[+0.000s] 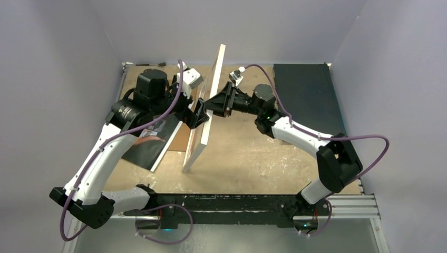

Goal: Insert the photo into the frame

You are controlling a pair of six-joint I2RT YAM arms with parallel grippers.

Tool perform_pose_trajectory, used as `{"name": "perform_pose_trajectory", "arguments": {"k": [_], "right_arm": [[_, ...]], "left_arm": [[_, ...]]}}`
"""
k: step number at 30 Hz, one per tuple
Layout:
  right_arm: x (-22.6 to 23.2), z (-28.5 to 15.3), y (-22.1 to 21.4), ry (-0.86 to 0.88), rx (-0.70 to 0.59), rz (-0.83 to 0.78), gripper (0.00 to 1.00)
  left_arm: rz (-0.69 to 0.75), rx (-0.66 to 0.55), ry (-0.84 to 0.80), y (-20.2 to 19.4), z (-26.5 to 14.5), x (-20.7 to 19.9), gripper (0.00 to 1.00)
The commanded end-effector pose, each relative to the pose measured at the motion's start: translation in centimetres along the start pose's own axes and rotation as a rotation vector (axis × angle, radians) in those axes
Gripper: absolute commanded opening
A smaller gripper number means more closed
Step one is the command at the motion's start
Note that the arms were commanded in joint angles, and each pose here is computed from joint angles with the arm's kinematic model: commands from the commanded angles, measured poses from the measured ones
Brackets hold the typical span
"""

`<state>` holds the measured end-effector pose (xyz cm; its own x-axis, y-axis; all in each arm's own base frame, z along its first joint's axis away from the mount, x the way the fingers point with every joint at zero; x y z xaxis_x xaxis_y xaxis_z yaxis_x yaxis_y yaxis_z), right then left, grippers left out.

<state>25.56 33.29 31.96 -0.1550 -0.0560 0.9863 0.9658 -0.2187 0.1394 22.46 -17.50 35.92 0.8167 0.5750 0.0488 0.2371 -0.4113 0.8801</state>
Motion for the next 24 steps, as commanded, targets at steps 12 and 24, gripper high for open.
{"name": "perform_pose_trajectory", "arguments": {"k": [12, 24], "right_arm": [[3.0, 0.2, 0.1, 0.077, 0.005, -0.088, 0.49], [3.0, 0.2, 0.2, 0.072, 0.002, -0.084, 0.49]], "left_arm": [[0.002, -0.1, -0.073, 2.7, -2.5, -1.5, 1.0], [0.049, 0.016, 0.005, 0.0, -2.5, -0.5, 0.83]]}}
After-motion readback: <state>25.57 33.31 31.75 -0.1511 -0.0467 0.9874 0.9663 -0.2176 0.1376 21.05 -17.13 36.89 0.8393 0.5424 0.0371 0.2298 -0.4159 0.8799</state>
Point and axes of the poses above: each gripper's point midway between its finger pads, its own z axis out along the fingers, its own x axis along the line the jaws close on, y = z × x, the point moved 5 cm from there along -z, back along the fingers, and after that the axes turned 9 degrees about z, right-handed, at the moved point
